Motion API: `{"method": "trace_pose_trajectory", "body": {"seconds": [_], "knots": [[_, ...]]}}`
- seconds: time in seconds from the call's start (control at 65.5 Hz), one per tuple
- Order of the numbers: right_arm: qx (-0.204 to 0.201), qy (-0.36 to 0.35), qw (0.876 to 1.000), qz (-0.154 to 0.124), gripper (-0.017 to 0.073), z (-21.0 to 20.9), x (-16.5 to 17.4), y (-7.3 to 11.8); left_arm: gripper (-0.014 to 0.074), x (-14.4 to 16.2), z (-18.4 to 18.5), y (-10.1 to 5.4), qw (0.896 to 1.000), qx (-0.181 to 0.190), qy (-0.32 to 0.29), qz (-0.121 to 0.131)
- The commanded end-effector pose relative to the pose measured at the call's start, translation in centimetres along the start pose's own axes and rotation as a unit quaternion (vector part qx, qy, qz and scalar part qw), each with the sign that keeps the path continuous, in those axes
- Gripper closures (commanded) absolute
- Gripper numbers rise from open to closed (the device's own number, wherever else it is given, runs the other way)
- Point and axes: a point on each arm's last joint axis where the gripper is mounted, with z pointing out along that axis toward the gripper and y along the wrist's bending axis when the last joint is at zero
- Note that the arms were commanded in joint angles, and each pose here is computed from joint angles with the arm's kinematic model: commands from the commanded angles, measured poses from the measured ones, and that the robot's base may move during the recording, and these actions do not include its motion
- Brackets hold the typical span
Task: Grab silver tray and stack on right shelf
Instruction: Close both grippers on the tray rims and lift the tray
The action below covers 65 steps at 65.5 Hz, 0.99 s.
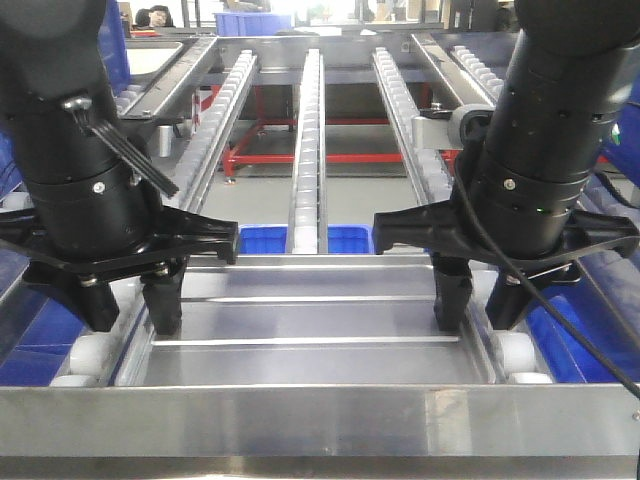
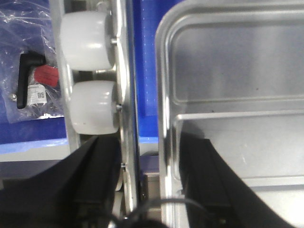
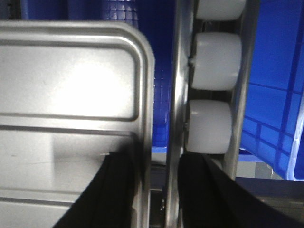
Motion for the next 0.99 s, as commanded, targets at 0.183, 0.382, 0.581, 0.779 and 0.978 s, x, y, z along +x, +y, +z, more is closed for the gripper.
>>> {"method": "trace_pose_trajectory", "body": {"seconds": [0.183, 0.382, 0.581, 0.779, 0.978], "knots": [[-0.023, -0.04, 0.999, -0.004, 0.0197, -1.3, -1.3, 0.5, 0.0361, -1.0, -1.5, -0.3, 0.999, 0.018, -0.034, -0.009], [-0.023, -0.04, 0.999, -0.004, 0.0199, -1.3, -1.3, 0.5, 0.0366, -1.0, -1.5, -0.3, 0.999, 0.018, -0.034, -0.009], [-0.022, -0.034, 0.999, 0.0, 0.0437, -1.3, -1.2, 0.5, 0.0629, -0.9, -1.5, -0.3, 0.999, 0.019, -0.029, -0.014], [-0.025, -0.035, 0.999, 0.004, 0.0506, -1.4, -1.3, 0.6, 0.0686, -1.1, -1.6, -0.4, 0.999, 0.023, -0.033, -0.015], [-0.013, -0.032, 0.999, 0.009, 0.0506, -3.4, -2.3, 0.8, 0.0686, -2.2, -3.5, -0.3, 0.999, 0.005, -0.036, -0.014]]}}
